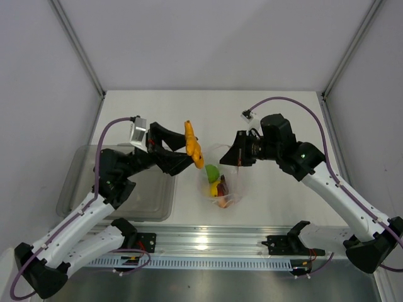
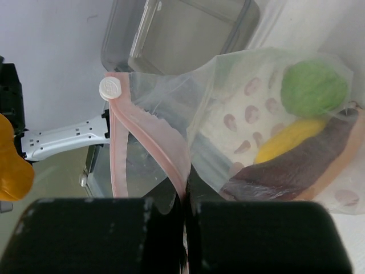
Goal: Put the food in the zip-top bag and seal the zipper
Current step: Place the fake vegetable in the zipper food storage bag.
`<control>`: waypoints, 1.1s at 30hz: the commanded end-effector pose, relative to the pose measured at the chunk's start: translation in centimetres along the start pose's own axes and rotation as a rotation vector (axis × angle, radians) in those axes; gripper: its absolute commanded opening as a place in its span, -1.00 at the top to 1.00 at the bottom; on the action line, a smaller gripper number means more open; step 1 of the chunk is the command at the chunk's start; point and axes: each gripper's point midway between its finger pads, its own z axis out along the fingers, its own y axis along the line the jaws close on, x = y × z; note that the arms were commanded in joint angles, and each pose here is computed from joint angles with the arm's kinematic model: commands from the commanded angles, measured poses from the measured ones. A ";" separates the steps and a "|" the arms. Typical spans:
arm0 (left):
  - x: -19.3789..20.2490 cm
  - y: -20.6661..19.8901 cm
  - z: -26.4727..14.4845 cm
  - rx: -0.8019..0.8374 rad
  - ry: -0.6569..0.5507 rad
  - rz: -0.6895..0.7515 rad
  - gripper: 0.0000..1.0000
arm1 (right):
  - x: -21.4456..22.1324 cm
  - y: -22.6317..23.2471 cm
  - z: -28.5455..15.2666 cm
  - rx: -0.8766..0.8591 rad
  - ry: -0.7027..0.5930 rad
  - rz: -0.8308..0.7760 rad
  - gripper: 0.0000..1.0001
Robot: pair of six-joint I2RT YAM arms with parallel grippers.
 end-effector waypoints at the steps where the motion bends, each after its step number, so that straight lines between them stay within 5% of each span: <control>1: -0.5 -0.7 0.8 0.033 -0.047 0.032 0.31 | -2.1 3.1 -1.3 -0.101 -0.067 -0.017 1.00; 10: 1.7 1.1 2.5 -0.141 -0.071 -0.017 0.38 | -2.2 2.9 -1.3 -0.098 -0.080 0.000 1.00; 19: 5.2 2.8 3.2 -0.231 -0.010 -0.047 0.10 | -1.9 2.6 -1.4 -0.100 -0.080 0.011 1.00; 33: 7.1 3.6 3.1 -0.250 0.020 -0.052 -0.02 | -1.8 2.1 -1.6 -0.096 -0.080 0.019 1.00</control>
